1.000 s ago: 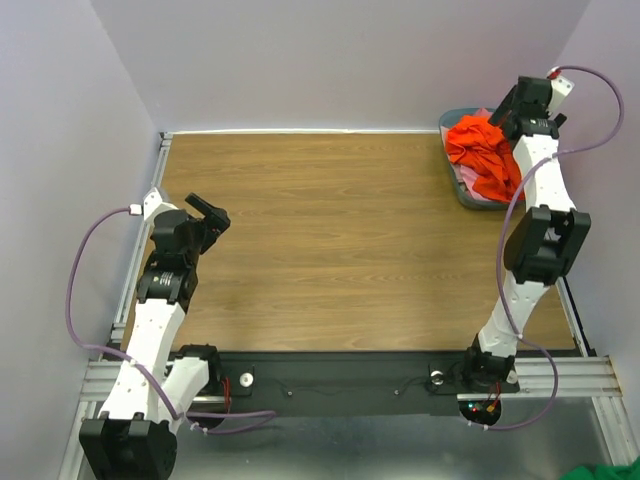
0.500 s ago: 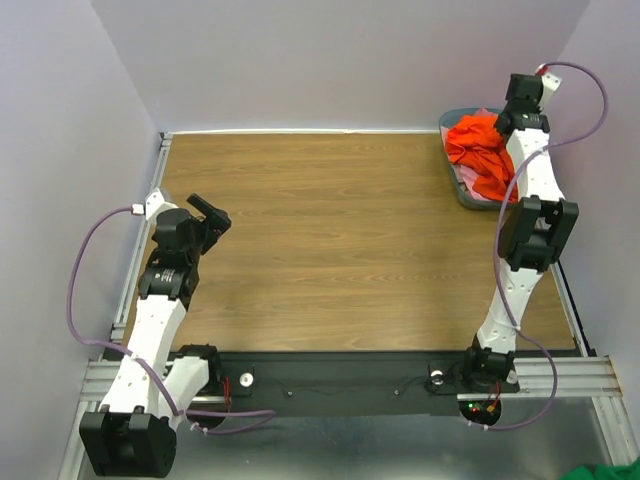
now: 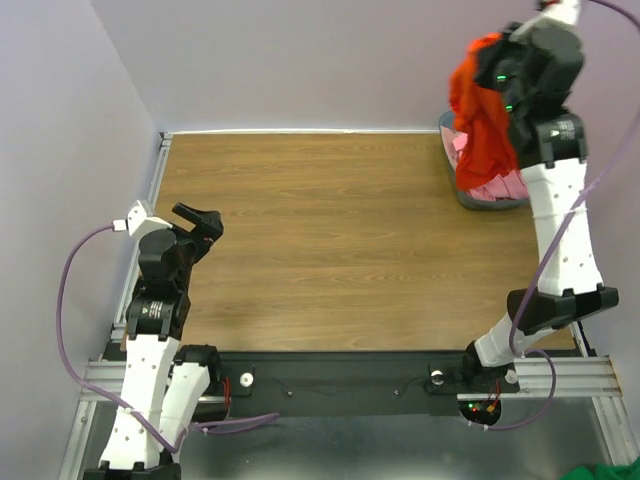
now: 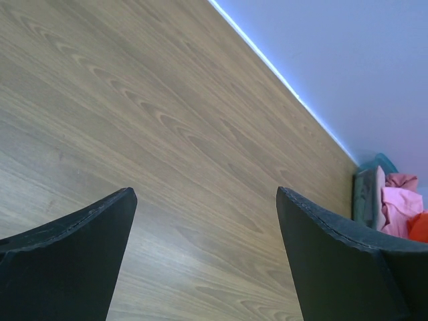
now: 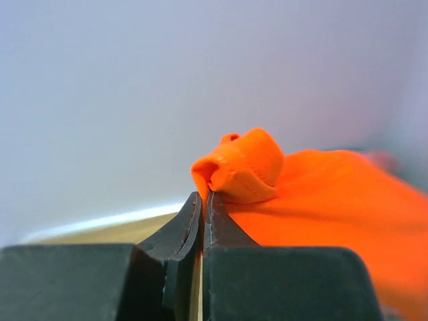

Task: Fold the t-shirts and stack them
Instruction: Move the tshirt to the center of the board, then flatten the tshirt out

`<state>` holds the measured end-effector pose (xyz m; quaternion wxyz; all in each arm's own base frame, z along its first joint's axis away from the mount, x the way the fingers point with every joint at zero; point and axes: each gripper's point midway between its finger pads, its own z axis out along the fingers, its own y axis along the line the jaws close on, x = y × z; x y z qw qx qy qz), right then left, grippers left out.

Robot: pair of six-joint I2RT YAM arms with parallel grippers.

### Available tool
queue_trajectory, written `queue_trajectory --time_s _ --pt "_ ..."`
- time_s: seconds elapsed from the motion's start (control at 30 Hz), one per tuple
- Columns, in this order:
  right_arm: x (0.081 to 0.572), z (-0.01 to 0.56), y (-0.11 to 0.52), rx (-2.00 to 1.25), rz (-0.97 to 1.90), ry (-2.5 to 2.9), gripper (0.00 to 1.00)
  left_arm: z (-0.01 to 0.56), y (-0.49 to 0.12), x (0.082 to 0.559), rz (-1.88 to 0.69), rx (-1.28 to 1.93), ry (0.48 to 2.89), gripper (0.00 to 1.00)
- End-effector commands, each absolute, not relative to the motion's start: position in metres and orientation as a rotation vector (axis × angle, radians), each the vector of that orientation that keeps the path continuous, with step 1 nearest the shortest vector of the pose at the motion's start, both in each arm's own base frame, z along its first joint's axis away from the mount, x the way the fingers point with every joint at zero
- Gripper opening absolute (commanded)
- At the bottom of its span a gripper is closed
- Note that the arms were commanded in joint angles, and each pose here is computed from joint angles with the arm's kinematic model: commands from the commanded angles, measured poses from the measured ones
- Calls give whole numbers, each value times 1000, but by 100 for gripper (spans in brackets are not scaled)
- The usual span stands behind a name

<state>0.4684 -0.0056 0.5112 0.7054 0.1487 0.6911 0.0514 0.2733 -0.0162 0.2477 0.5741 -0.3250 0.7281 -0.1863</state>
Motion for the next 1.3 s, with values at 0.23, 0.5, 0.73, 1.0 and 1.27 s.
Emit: queue_trajectory --time_s 0.23,0.5,0.73,1.0,1.27 --pt "379 594 278 -312 821 1353 0 257 -16 263 -436 -748 1710 98" --pt "417 460 149 338 223 1625 0 252 1 250 -336 -799 1708 98" --pt "342 240 80 503 26 1958 100 235 3 255 -321 -854 1729 98" --pt "299 188 85 473 142 2071 100 193 -41 294 -537 -759 1873 98" --pt "283 129 217 6 352 2333 100 151 -53 345 -515 -731 2035 97"
